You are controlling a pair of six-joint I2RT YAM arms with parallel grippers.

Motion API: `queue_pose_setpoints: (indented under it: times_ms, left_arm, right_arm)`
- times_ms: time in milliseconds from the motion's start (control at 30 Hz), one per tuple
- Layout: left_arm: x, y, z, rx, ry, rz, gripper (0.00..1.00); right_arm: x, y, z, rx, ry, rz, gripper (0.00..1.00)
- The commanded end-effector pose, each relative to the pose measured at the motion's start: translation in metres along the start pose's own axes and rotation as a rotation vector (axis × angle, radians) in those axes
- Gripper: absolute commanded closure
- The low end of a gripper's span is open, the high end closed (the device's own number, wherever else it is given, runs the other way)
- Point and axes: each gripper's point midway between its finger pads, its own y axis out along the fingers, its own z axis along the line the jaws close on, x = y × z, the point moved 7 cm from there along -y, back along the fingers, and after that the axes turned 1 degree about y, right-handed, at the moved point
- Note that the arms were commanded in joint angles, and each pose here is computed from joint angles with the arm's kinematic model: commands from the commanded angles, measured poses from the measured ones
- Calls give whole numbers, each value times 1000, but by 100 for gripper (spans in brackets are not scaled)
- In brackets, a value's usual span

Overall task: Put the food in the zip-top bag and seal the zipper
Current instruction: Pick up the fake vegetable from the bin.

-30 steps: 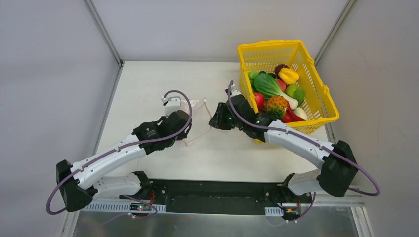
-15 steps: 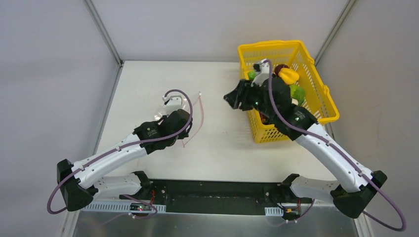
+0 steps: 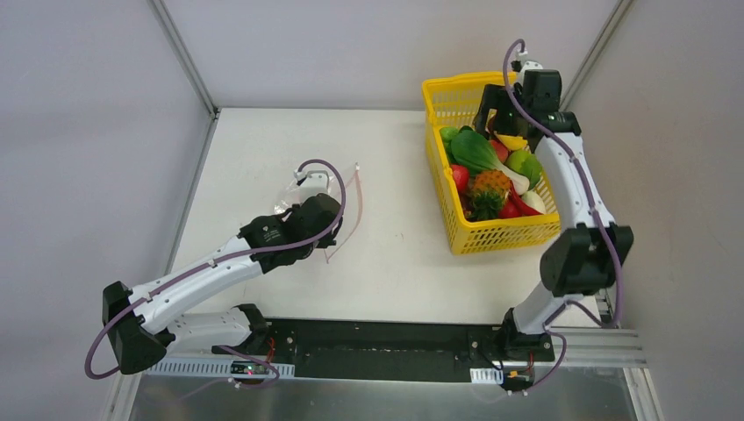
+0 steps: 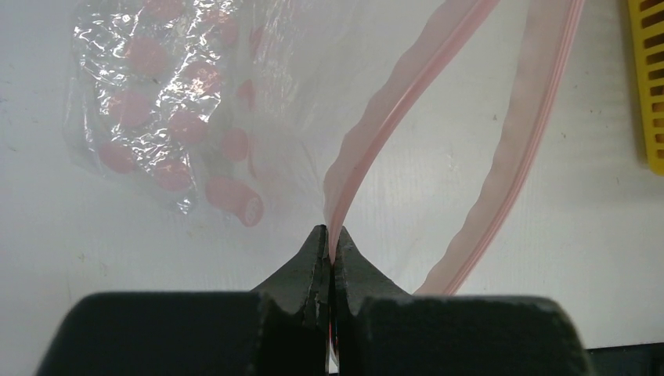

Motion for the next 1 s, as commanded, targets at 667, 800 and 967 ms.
queue_pose_setpoints:
  times_ms: [667,800,967]
  left_arm:
    - [7,-5,-9,-63,76,23,100]
    - [6,-6,-9,-66,76,25,100]
    - [5,-5,-8,-63,80,28,100]
  right_arm:
    - [-46,115,-23,264,-517,267,34]
    - [-37,110,-22,241,-500,280,69]
    - [-4,88,-15,189,-465,170,99]
